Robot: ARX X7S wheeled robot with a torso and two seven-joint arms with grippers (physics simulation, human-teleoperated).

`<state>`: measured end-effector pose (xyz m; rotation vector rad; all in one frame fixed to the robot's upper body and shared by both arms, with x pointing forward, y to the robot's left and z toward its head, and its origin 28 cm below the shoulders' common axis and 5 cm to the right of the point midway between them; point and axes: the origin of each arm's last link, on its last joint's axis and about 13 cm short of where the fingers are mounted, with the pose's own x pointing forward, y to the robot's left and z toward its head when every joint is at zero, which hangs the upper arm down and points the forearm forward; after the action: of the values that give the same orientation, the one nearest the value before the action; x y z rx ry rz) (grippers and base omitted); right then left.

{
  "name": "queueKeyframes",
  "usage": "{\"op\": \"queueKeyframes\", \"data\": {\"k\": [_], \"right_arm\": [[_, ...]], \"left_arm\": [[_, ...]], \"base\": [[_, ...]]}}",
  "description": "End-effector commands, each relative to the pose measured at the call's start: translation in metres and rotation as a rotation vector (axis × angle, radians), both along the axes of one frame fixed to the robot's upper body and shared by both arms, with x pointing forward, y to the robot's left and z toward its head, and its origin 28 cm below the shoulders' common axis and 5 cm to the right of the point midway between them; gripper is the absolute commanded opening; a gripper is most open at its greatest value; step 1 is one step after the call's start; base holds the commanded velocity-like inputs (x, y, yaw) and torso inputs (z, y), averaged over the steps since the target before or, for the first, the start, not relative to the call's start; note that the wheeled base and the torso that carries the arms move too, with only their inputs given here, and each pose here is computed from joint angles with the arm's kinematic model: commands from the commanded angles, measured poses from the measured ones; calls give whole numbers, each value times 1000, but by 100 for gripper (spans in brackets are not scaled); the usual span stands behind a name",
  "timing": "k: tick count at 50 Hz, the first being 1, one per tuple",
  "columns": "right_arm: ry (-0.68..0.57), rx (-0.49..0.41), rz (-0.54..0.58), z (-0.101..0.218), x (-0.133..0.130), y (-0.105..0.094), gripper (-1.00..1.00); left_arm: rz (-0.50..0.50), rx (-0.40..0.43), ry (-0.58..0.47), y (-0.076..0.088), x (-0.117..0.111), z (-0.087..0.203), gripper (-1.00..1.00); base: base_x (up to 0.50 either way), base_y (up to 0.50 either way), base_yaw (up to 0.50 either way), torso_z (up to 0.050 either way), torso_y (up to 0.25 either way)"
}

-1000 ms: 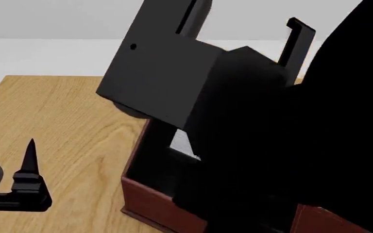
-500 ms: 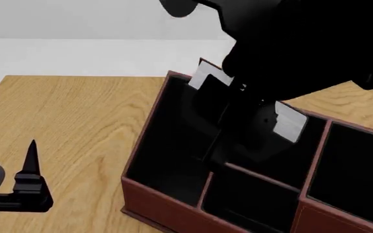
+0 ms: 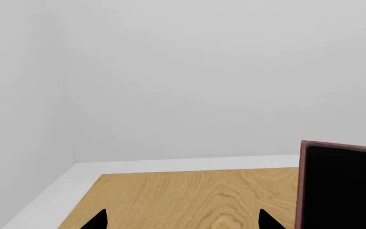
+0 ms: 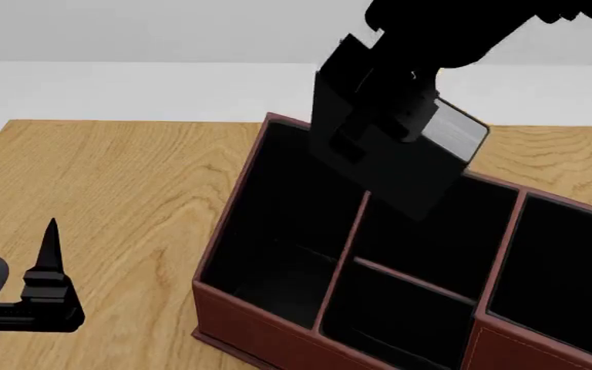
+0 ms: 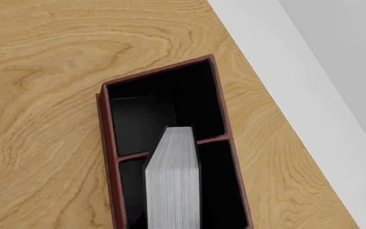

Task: Pick up the book and place it in the front compartment of the caddy.

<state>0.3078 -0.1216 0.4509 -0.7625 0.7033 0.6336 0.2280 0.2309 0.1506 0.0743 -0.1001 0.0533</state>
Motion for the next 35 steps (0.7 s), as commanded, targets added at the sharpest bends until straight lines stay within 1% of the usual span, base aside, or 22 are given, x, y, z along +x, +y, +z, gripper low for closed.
{"op": "queueKeyframes", "data": {"k": [1, 2, 4, 5, 6, 12, 17, 22, 33, 35], "right_arm": [[-3, -51, 1, 20, 16, 10, -100], [14, -68, 6, 20, 17, 12, -100], [21, -71, 1, 21, 20, 13, -100], [33, -90, 0, 21, 22, 14, -100], [54, -86, 4, 21, 23, 15, -100], [57, -131, -6, 23, 34, 18, -100], [73, -147, -9, 18, 42, 21, -100], [108, -185, -14, 11, 48, 21, -100], [132, -205, -15, -1, 57, 23, -100], [121, -206, -22, -4, 60, 22, -100]], "left_arm": [[-7, -15, -21, 0, 2, 1, 100], [-9, -17, -19, 0, 2, 0, 100], [-10, -16, -19, 0, 2, 0, 100], [-9, -16, -18, 0, 2, -1, 100], [-9, -17, -18, 0, 2, -1, 100], [-6, -20, -15, 1, 1, -3, 100], [-2, -23, -15, 3, 1, -4, 100], [-1, -25, -13, 3, 1, -5, 100], [3, -26, -15, 3, 0, -4, 100], [4, -25, -15, 3, 0, -4, 100]], "base": [[0, 0, 0, 0, 0], [0, 0, 0, 0, 0], [0, 0, 0, 0, 5], [0, 0, 0, 0, 0], [0, 0, 0, 0, 0], [0, 0, 0, 0, 2], [0, 0, 0, 0, 0], [0, 0, 0, 0, 2], [0, 0, 0, 1, 1], [0, 0, 0, 0, 5]]}}
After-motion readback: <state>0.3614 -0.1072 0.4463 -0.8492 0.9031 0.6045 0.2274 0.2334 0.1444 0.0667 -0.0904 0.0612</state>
